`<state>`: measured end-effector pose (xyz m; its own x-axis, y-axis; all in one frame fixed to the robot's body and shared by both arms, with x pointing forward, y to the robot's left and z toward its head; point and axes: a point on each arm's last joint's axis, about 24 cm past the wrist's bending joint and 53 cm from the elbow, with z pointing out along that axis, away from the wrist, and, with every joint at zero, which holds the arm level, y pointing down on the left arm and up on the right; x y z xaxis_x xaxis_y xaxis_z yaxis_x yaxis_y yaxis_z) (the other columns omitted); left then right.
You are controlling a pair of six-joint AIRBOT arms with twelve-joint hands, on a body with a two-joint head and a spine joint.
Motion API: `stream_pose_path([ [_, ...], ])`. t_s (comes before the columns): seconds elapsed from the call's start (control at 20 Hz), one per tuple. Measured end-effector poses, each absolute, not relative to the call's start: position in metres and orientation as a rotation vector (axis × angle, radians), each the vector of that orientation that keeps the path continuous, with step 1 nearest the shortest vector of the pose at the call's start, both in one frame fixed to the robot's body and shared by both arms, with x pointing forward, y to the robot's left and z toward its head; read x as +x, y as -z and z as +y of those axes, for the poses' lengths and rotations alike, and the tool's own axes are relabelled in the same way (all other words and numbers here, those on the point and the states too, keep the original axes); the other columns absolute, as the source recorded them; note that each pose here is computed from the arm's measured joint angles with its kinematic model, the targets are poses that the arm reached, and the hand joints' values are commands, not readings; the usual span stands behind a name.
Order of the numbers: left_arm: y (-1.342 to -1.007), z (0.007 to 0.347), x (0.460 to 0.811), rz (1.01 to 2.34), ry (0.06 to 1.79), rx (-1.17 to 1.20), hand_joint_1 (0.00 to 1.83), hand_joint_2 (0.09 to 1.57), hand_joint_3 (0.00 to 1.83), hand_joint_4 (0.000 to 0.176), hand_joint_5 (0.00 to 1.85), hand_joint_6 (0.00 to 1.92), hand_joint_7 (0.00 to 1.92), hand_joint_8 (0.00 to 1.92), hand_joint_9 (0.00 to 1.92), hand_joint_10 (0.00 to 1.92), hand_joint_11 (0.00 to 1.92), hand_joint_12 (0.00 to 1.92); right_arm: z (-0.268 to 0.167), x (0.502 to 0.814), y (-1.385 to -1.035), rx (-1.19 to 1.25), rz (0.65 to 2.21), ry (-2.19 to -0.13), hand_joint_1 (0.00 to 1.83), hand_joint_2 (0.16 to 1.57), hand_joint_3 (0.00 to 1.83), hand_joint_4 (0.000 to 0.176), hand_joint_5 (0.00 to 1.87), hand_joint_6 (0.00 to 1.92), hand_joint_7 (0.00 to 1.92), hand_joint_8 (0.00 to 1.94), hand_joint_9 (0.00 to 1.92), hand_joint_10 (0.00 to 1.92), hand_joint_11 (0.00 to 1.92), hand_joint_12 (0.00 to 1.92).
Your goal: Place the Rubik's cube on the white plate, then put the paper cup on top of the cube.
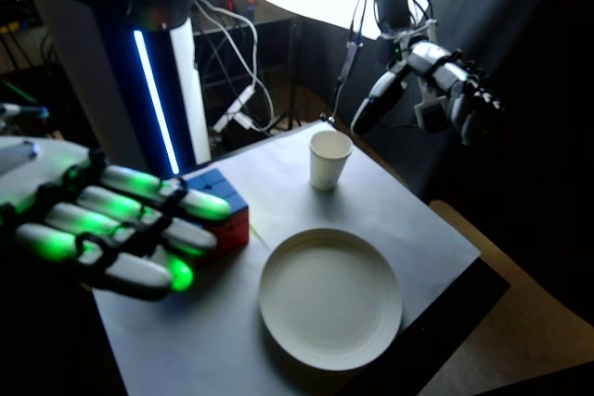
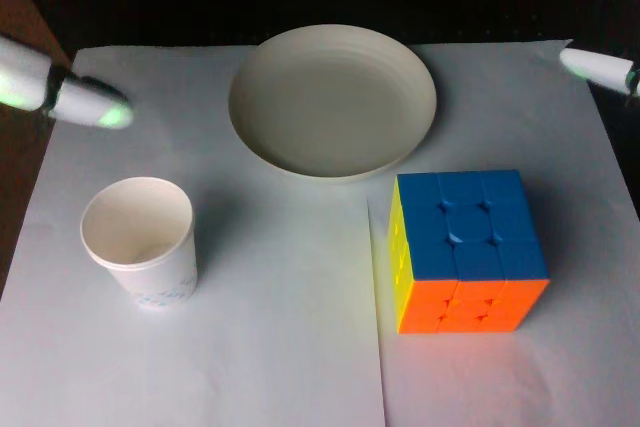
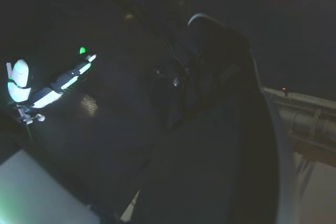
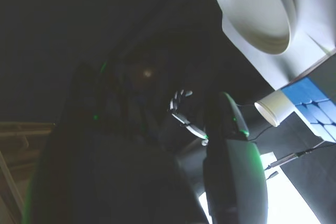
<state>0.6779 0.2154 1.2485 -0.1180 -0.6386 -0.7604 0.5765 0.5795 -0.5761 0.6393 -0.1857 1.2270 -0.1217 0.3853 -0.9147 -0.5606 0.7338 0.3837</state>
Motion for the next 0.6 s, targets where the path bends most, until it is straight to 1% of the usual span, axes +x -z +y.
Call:
stream_pose_path([
  [0.05, -1.249, 0.215, 0.678, 1.333, 1.037, -0.059, 0.08, 1.40, 0.00, 0.157, 0.04, 0.00, 0.00, 0.00, 0.00, 0.00, 0.00, 0.00, -0.186, 0.639, -1.227, -0.151, 1.488, -0.812, 0.27, 1.23, 0.01, 0.057, 0.00, 0.00, 0.00, 0.00, 0.02, 0.01, 0.00, 0.76],
  [0.1, -1.251, 0.215, 0.677, 1.328, 1.039, -0.059, 0.09, 1.40, 0.00, 0.155, 0.04, 0.00, 0.00, 0.00, 0.00, 0.00, 0.00, 0.00, -0.185, 0.639, -1.227, -0.156, 1.487, -0.812, 0.30, 1.23, 0.00, 0.051, 0.00, 0.00, 0.00, 0.00, 0.01, 0.01, 0.00, 0.69],
  [0.15, -1.252, 0.216, 0.678, 1.321, 1.040, -0.059, 0.07, 1.39, 0.00, 0.142, 0.03, 0.00, 0.00, 0.00, 0.00, 0.00, 0.00, 0.00, -0.185, 0.639, -1.227, -0.157, 1.487, -0.813, 0.32, 1.21, 0.00, 0.041, 0.00, 0.00, 0.00, 0.00, 0.00, 0.00, 0.00, 0.55],
  [0.2, -1.252, 0.218, 0.679, 1.320, 1.038, -0.067, 0.04, 1.39, 0.00, 0.137, 0.02, 0.00, 0.00, 0.00, 0.00, 0.00, 0.00, 0.00, -0.185, 0.639, -1.227, -0.156, 1.488, -0.812, 0.35, 1.20, 0.00, 0.043, 0.00, 0.00, 0.00, 0.00, 0.00, 0.00, 0.00, 0.50],
  [0.25, -1.252, 0.218, 0.679, 1.320, 1.038, -0.069, 0.03, 1.39, 0.00, 0.136, 0.01, 0.00, 0.00, 0.00, 0.00, 0.00, 0.00, 0.00, -0.184, 0.638, -1.227, -0.158, 1.488, -0.812, 0.36, 1.20, 0.00, 0.044, 0.00, 0.00, 0.00, 0.00, 0.00, 0.00, 0.00, 0.49],
  [0.3, -1.252, 0.218, 0.679, 1.320, 1.038, -0.068, 0.02, 1.39, 0.00, 0.130, 0.00, 0.00, 0.00, 0.00, 0.00, 0.00, 0.00, 0.00, -0.183, 0.638, -1.227, -0.162, 1.488, -0.814, 0.36, 1.18, 0.00, 0.026, 0.00, 0.00, 0.00, 0.00, 0.00, 0.00, 0.00, 0.40],
  [0.35, -1.252, 0.218, 0.679, 1.321, 1.038, -0.066, 0.03, 1.36, 0.00, 0.127, 0.00, 0.00, 0.00, 0.00, 0.00, 0.00, 0.00, 0.00, -0.181, 0.636, -1.226, -0.169, 1.489, -0.818, 0.34, 1.14, 0.00, 0.012, 0.00, 0.00, 0.00, 0.00, 0.01, 0.00, 0.00, 0.38],
  [0.4, -1.252, 0.218, 0.679, 1.321, 1.038, -0.067, 0.02, 1.34, 0.00, 0.143, 0.00, 0.00, 0.00, 0.00, 0.00, 0.00, 0.00, 0.00, -0.178, 0.634, -1.226, -0.174, 1.491, -0.824, 0.37, 1.11, 0.00, 0.009, 0.00, 0.00, 0.00, 0.00, 0.02, 0.01, 0.00, 0.42],
  [0.45, -1.252, 0.218, 0.679, 1.321, 1.038, -0.067, 0.02, 1.34, 0.00, 0.143, 0.00, 0.00, 0.00, 0.00, 0.00, 0.00, 0.00, 0.00, -0.177, 0.633, -1.225, -0.185, 1.491, -0.825, 0.38, 1.10, 0.00, 0.006, 0.00, 0.00, 0.00, 0.00, 0.03, 0.01, 0.00, 0.48],
  [0.5, -1.252, 0.217, 0.678, 1.321, 1.038, -0.063, 0.01, 1.35, 0.00, 0.131, 0.00, 0.00, 0.00, 0.00, 0.00, 0.00, 0.00, 0.00, -0.174, 0.630, -1.226, -0.191, 1.492, -0.829, 0.42, 1.06, 0.00, 0.013, 0.00, 0.00, 0.00, 0.00, 0.04, 0.01, 0.00, 0.63],
  [0.55, -1.252, 0.218, 0.678, 1.322, 1.037, -0.062, 0.01, 1.35, 0.00, 0.130, 0.00, 0.00, 0.00, 0.00, 0.00, 0.00, 0.00, 0.00, -0.171, 0.626, -1.226, -0.204, 1.492, -0.834, 0.43, 1.06, 0.00, 0.014, 0.00, 0.00, 0.00, 0.00, 0.04, 0.01, 0.00, 0.65],
  [0.6, -1.253, 0.219, 0.678, 1.321, 1.035, -0.063, 0.03, 1.35, 0.00, 0.132, 0.00, 0.00, 0.00, 0.00, 0.00, 0.00, 0.00, 0.00, -0.167, 0.622, -1.227, -0.222, 1.492, -0.841, 0.53, 1.07, 0.00, 0.018, 0.00, 0.00, 0.00, 0.00, 0.02, 0.00, 0.00, 0.59],
])
